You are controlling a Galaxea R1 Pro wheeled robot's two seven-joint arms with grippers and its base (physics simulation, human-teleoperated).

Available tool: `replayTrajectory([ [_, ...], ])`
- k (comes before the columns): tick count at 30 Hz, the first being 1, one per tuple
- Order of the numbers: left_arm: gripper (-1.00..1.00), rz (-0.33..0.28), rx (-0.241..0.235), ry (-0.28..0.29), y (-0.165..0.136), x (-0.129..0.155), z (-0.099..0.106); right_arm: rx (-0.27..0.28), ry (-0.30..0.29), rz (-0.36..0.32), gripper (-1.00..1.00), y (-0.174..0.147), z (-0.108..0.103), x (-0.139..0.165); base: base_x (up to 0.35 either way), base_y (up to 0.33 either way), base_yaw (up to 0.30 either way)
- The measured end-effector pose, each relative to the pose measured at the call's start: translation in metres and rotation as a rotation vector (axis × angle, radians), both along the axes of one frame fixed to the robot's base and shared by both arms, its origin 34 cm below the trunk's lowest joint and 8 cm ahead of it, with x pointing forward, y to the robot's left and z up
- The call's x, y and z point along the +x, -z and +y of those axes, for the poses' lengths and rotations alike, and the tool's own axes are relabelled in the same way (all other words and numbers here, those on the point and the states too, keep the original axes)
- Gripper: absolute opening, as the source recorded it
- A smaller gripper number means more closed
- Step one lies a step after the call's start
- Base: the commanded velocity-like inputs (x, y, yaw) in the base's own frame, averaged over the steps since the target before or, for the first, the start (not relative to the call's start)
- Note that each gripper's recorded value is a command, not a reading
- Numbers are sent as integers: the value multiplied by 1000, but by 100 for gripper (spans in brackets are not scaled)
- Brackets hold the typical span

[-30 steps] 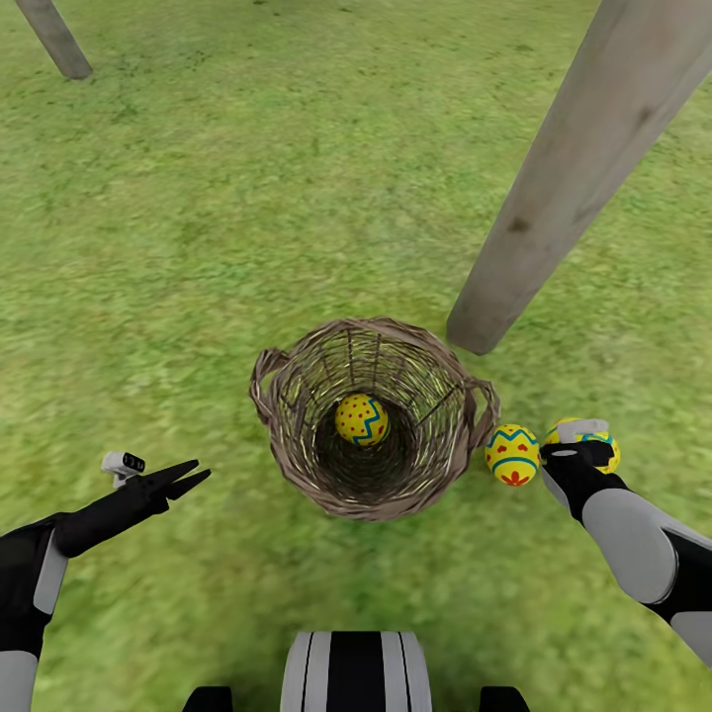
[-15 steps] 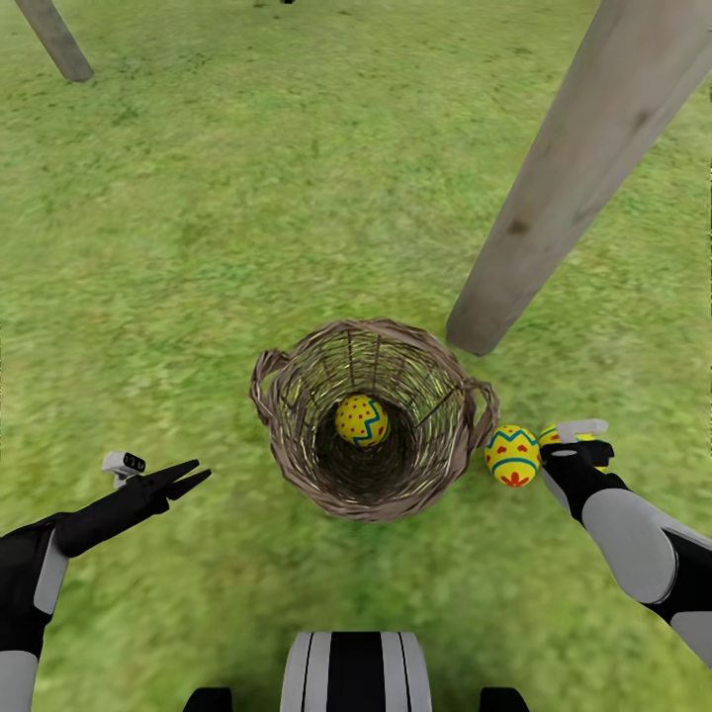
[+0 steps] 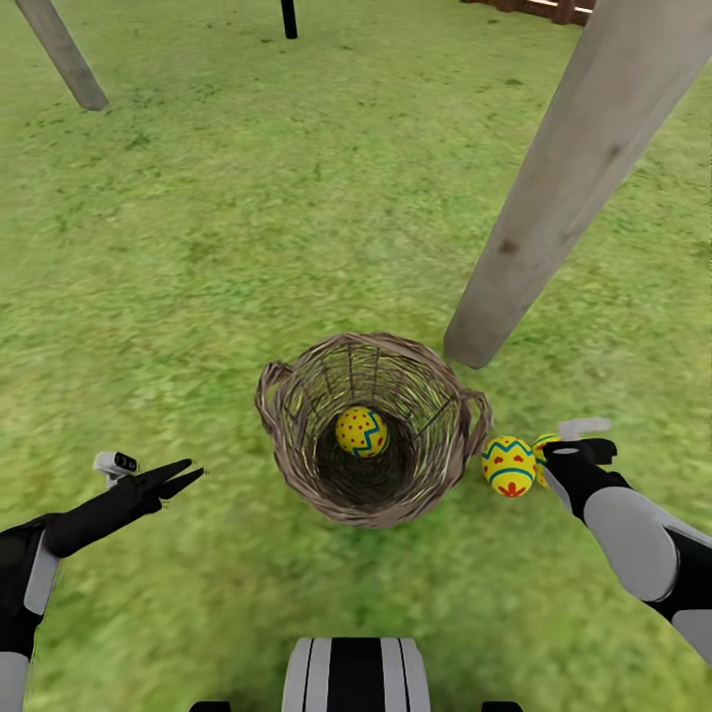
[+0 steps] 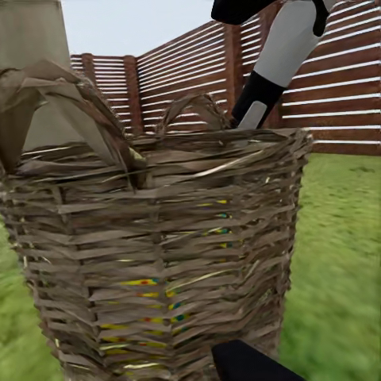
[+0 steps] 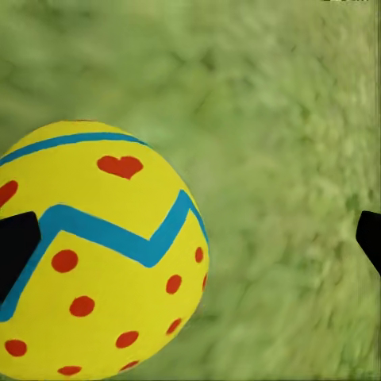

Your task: Take the three Easter eggs out of the wicker basket on the lawn in the garden, then place them on the lawn next to a single tree (choose any tree) so that all three eggs are next to the same tree and none are left in the basket.

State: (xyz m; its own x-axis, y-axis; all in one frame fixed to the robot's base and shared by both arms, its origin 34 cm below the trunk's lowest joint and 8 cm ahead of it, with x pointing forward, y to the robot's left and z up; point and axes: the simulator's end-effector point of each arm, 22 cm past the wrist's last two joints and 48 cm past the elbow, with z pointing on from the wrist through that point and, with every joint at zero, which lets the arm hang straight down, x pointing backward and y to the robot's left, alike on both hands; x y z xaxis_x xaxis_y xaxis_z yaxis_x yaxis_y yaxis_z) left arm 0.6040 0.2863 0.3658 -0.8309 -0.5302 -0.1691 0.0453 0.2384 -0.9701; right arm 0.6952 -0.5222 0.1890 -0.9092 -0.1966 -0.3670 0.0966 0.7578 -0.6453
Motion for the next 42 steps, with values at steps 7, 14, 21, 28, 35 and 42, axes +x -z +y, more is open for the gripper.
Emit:
replayTrajectory([
  [7,100,-16,38,-35,-11,3,29,-14,20,-3,100,-6,-1,-6,0,0,0],
  [14,100,-50,79,-72,-30,13,49,-17,38,-32,100,-28,-10,3,-84,0,0],
  [21,100,-84,98,-90,-51,17,65,496,83,17,100,-77,-13,33,-336,31,0],
  [28,100,-139,99,-91,-78,19,75,724,63,62,100,-90,3,9,-343,93,0],
  [35,100,-177,131,-105,-104,19,101,1102,-88,106,100,-105,85,-17,-343,102,0],
  [42,100,-176,111,-220,-107,14,135,1048,-325,-196,100,-297,157,78,-58,18,0],
])
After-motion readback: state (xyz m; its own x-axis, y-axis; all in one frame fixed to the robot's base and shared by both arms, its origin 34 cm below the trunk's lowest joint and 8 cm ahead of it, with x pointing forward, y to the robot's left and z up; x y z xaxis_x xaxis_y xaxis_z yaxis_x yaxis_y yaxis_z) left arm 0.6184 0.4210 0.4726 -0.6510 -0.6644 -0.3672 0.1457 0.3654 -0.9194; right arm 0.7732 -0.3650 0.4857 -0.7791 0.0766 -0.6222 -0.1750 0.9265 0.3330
